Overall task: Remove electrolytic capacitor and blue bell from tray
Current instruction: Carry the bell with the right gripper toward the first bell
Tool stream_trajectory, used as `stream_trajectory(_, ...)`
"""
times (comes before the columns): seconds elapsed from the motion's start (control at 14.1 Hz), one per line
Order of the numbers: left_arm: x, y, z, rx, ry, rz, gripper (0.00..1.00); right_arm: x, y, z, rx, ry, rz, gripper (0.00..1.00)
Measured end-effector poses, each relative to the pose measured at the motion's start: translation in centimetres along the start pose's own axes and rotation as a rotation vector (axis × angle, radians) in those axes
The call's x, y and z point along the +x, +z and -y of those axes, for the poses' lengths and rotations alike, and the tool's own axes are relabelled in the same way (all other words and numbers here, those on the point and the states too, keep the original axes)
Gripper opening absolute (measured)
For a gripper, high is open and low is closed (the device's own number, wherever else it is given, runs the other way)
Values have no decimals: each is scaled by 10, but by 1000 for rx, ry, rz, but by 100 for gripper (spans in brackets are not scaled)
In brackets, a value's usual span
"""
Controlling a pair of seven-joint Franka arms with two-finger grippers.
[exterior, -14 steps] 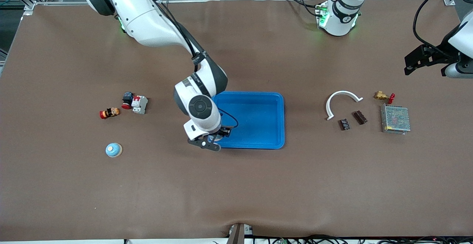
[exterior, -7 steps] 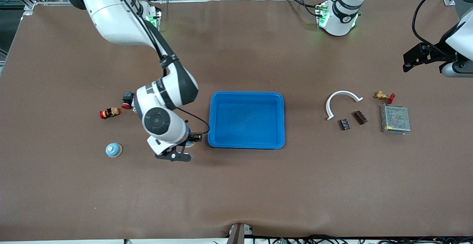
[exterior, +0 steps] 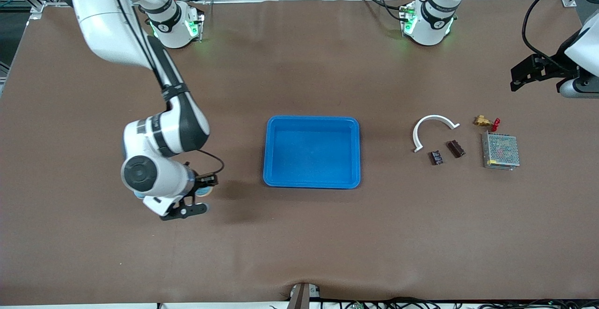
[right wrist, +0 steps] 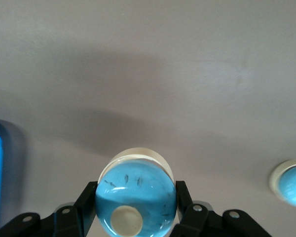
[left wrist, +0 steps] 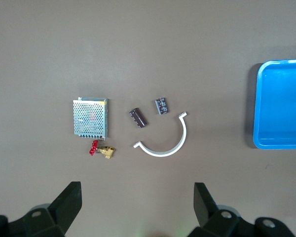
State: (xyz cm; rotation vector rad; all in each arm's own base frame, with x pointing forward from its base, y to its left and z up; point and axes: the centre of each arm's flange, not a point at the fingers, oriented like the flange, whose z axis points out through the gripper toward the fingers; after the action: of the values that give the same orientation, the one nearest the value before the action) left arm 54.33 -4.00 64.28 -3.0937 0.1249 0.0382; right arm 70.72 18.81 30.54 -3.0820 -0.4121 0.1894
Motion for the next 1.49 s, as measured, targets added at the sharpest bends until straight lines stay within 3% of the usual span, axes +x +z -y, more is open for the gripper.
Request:
stream_trajectory(0.57,0,-2,-5,0,11,-4,100,-8,25,-96,1,-273,-41,67)
stream_trajectory(1.49,0,-2,-5,0,11,-4,100,-30,93,-123,-9,-360,-55,67)
